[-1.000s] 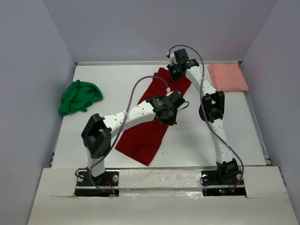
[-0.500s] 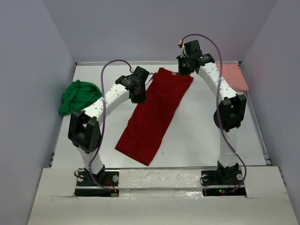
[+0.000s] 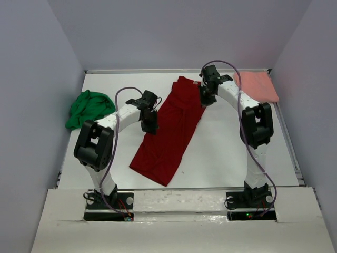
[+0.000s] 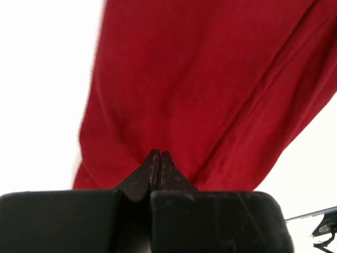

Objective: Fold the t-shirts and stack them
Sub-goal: Fold the tshirt

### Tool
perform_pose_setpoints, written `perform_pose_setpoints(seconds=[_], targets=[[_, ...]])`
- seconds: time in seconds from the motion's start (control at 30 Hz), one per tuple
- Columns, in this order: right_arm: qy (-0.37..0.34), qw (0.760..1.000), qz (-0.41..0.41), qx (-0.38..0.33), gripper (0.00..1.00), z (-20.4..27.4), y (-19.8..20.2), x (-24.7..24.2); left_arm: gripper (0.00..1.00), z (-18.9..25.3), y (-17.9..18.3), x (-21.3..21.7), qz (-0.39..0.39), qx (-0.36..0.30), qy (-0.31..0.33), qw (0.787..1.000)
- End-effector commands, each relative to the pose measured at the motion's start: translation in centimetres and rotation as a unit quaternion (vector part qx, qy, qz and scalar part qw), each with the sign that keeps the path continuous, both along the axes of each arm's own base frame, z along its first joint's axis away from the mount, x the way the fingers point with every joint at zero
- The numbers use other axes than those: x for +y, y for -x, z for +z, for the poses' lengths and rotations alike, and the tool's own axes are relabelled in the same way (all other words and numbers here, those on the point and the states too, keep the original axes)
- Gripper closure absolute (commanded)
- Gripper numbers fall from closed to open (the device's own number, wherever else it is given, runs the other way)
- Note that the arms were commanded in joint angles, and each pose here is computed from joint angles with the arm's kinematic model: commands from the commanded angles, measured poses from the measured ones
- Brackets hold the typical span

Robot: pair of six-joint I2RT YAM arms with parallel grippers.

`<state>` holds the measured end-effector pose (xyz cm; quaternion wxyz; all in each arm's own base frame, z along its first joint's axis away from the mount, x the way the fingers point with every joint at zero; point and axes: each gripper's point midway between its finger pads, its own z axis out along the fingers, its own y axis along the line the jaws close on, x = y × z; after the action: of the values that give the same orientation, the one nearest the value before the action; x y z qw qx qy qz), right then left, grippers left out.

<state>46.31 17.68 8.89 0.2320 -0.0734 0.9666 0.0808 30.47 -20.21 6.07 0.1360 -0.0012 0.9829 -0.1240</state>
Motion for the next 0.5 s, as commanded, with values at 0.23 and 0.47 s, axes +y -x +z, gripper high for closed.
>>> perform_pose_setpoints(seconds=[0.23,0.47], targets=[[-0.016,1.000,0.018,-0.012,1.00,0.1,0.1,2.5,1.00,-2.1,-1.8,1.1,0.000,0.004,0.009,1.000],[-0.001,1.000,0.016,0.004,1.00,-2.3,-0.5,2.5,1.00,-3.9,-2.1,1.1,0.000,0.035,0.003,0.999]])
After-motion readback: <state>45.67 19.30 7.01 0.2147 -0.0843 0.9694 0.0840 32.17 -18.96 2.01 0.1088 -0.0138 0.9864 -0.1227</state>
